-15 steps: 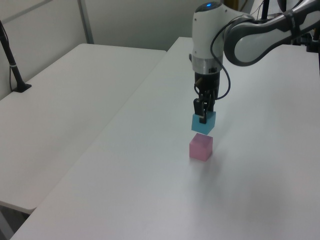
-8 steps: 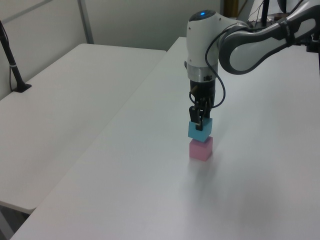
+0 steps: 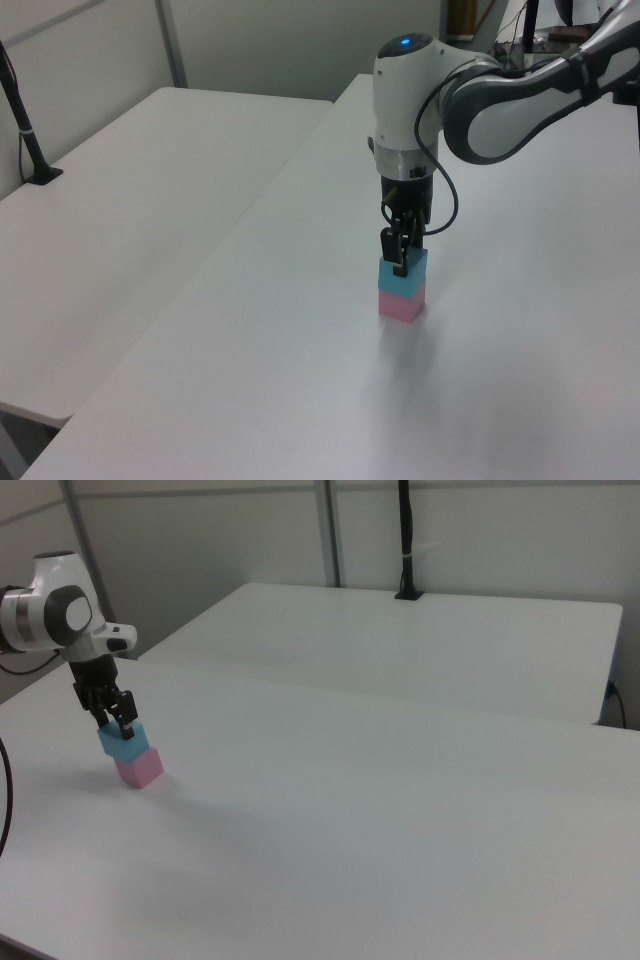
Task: Put blue cube on pink cube
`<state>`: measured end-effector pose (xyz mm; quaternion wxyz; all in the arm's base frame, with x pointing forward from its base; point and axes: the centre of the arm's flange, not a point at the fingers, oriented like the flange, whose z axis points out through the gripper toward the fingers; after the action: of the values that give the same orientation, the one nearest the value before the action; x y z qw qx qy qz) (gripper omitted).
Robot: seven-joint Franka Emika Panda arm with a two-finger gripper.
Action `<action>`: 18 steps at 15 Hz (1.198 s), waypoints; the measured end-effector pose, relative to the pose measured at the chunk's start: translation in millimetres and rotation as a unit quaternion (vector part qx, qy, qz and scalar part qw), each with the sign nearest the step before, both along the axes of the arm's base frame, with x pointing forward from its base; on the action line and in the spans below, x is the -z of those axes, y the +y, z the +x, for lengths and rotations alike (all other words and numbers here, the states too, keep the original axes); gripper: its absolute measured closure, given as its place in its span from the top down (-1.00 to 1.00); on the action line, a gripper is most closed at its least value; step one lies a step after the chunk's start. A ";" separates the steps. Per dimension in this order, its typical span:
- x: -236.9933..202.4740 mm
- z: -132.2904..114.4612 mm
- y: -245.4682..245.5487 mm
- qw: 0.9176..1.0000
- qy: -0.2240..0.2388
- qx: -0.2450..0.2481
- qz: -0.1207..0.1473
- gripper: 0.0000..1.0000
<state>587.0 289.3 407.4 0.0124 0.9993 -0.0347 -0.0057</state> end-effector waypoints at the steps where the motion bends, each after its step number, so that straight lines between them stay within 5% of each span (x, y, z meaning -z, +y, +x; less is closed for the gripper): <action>1: 1.0 0.3 -0.4 1.000 -0.001 -0.001 -0.003 0.65; 3: 2.1 0.7 -0.7 1.000 -0.001 -0.002 -0.007 0.98; 10: -22.5 10.3 -17.0 1.000 -0.018 0.012 -0.001 1.00; 14: -107.8 6.5 -101.4 0.998 -0.021 0.062 0.006 1.00; 18: -187.9 -18.5 -224.5 0.998 -0.020 0.061 0.012 1.00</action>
<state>568.5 64.8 595.3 -0.0003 0.9953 -0.0956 0.0127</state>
